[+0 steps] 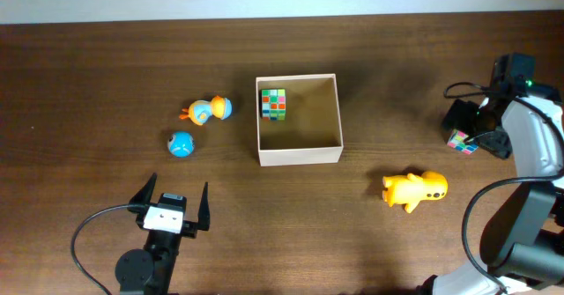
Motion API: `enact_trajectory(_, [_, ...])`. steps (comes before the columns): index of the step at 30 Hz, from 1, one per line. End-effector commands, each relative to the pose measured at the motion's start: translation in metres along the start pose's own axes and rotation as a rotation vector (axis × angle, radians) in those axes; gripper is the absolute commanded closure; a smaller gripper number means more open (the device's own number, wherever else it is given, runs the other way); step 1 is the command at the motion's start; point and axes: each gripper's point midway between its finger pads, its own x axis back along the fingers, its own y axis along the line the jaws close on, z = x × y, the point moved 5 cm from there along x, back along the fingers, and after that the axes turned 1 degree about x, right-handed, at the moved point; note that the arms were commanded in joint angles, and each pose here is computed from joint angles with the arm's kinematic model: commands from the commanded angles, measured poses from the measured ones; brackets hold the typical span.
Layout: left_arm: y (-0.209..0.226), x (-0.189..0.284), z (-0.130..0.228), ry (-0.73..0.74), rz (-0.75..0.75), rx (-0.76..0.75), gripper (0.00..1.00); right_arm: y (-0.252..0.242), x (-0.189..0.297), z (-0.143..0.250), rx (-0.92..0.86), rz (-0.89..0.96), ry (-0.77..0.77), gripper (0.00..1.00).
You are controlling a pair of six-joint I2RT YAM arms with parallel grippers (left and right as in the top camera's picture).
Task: Pack container
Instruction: 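Lower the right gripper onto the far Rubik's cube and close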
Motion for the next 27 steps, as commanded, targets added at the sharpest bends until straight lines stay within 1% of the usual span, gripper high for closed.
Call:
enact_trajectory(1, [0.001, 0.000, 0.002, -0.001, -0.009, -0.013, 0.01, 0.004, -0.001, -0.008, 0.033, -0.033, -0.042, 0.02])
enact_trajectory(7, [0.001, 0.000, 0.002, -0.001, -0.010, -0.013, 0.01, 0.003, -0.011, -0.022, 0.028, -0.019, -0.094, 0.02])
enact_trajectory(19, [0.001, 0.000, 0.002, -0.001, -0.009, -0.013, 0.01, -0.015, -0.048, -0.024, -0.047, -0.005, -0.028, 0.03])
enact_trajectory(27, [0.001, 0.000, 0.002, -0.001, -0.009, -0.013, 0.01, -0.010, -0.069, -0.025, -0.042, -0.027, -0.006, 0.03])
